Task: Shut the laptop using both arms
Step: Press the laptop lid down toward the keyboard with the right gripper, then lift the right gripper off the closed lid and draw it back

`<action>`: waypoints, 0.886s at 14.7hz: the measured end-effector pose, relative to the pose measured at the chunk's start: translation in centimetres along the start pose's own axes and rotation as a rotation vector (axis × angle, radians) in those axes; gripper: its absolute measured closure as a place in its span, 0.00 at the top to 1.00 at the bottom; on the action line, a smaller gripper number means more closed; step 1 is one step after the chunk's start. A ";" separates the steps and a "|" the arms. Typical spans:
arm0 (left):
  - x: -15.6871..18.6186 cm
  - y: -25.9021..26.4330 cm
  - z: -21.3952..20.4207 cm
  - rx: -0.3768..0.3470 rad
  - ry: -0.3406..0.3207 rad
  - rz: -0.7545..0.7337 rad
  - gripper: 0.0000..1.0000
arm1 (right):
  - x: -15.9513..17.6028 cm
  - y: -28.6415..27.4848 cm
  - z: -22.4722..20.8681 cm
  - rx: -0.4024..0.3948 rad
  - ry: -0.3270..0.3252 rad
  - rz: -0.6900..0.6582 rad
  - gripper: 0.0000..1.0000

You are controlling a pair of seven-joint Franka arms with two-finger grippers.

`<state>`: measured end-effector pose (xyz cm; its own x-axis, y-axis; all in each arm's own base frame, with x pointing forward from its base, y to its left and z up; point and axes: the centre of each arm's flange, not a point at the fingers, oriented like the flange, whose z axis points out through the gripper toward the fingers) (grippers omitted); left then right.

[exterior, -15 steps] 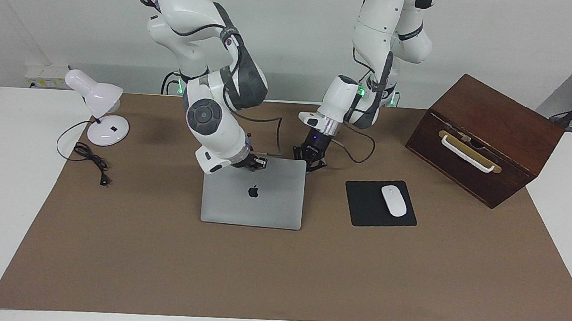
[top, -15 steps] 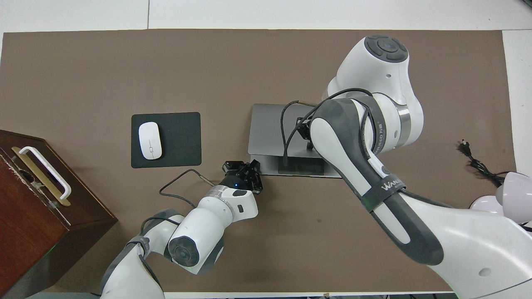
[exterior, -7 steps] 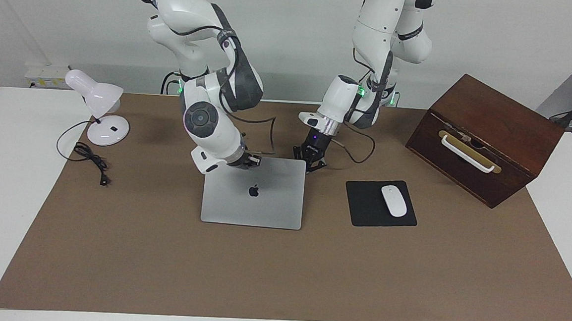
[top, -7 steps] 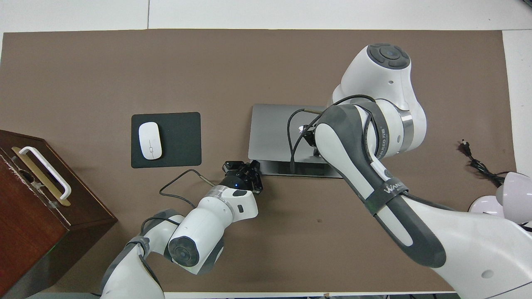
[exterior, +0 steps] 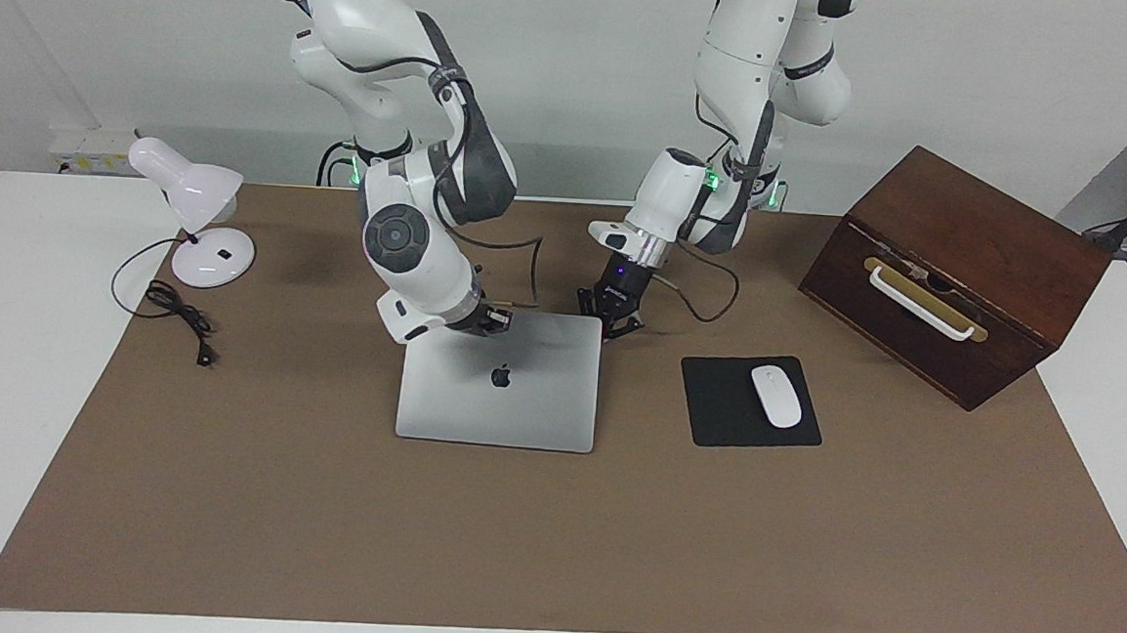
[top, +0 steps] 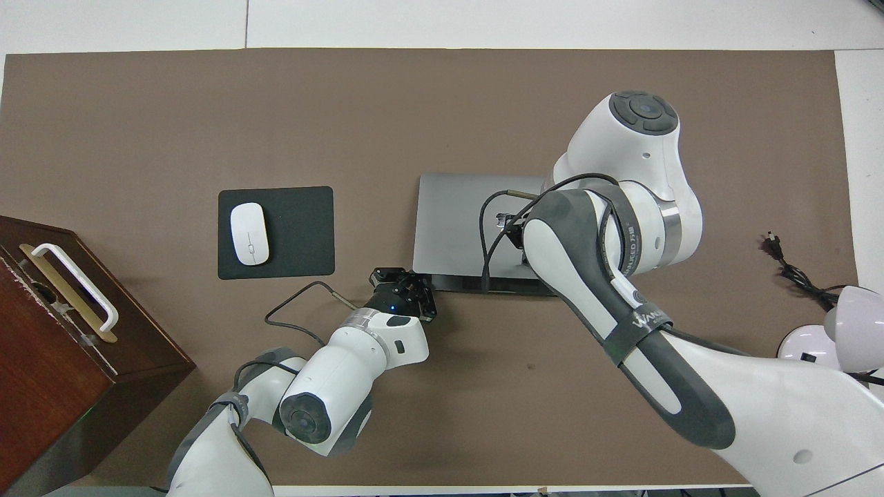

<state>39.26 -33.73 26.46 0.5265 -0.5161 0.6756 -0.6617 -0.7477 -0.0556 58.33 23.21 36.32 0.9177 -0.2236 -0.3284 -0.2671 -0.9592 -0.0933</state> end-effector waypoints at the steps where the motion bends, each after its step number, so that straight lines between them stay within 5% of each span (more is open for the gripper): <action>1: 0.0 0.0 0.0 0.000 0.000 0.000 0.01 | 0.0 0.0 0.4 0.002 0.005 0.001 0.01; 13: 0.0 0.0 0.0 0.000 0.000 0.000 0.01 | 0.2 0.6 3.9 0.012 0.048 0.005 0.01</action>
<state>39.27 -33.72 26.46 0.5265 -0.5161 0.6756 -0.6616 -0.7478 -0.0557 57.25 23.23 32.56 0.9294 -0.2363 -0.2836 -0.2747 -0.9559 -0.1036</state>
